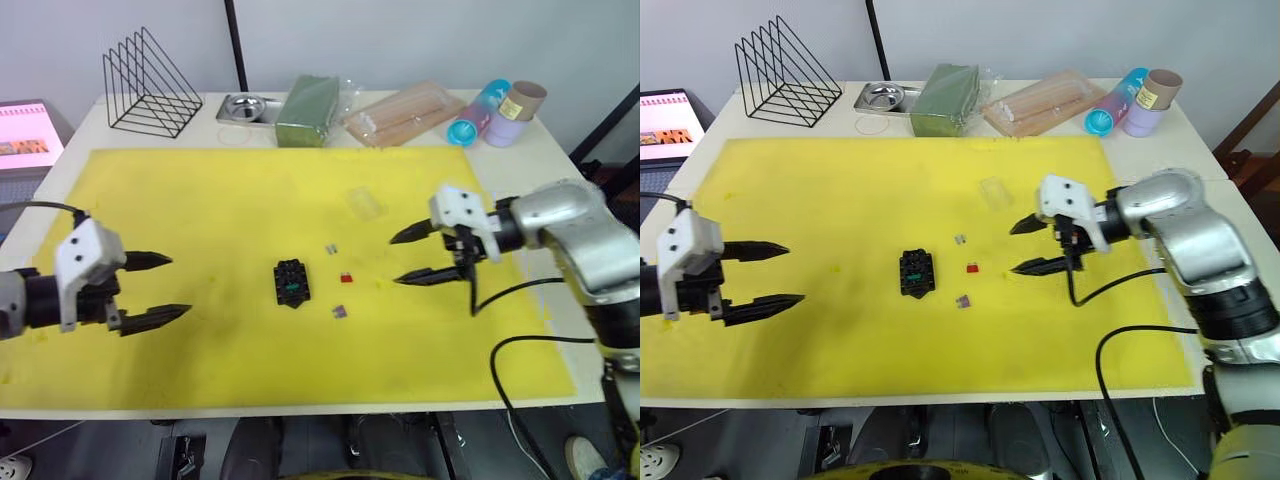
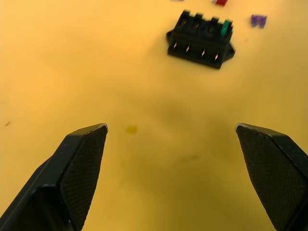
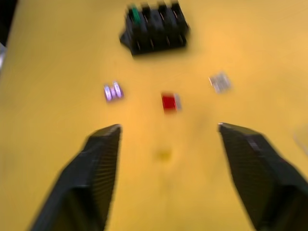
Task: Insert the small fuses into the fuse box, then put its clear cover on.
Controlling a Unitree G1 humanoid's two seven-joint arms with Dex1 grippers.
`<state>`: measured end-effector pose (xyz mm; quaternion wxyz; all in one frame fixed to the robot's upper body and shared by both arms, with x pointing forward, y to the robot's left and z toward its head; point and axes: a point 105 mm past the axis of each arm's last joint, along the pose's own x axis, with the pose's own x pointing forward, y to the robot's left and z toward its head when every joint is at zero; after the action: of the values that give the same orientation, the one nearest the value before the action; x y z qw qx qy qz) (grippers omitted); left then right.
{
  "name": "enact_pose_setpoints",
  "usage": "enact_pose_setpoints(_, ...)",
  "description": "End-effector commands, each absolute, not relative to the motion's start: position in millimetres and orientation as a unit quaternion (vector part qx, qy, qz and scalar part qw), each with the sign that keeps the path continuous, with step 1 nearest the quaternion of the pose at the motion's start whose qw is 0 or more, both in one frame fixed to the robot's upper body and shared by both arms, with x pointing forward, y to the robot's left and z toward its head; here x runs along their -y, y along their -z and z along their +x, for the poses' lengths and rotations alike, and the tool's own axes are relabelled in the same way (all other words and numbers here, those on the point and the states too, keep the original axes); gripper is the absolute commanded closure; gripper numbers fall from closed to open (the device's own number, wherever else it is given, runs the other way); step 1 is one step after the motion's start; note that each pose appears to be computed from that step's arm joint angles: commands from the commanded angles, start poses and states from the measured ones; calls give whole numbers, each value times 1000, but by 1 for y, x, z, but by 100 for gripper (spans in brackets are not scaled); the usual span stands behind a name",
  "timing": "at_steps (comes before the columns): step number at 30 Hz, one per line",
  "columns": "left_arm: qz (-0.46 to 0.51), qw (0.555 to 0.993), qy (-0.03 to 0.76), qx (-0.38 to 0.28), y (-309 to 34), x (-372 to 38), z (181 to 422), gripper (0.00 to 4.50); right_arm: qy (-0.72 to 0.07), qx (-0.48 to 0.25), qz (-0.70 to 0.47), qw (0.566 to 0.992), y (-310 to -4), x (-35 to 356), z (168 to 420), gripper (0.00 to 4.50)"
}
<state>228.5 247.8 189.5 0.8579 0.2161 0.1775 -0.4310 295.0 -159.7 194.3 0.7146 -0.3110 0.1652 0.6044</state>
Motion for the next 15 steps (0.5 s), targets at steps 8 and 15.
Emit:
enact_pose_setpoints(8,229,862,413,-182,-197,-267,224,0,-565,-194,-322,734,-194,201,292,3)
enact_pose_setpoints(15,221,843,464,-158,-188,-235,231,0,-584,-195,-245,749,-189,165,290,3)
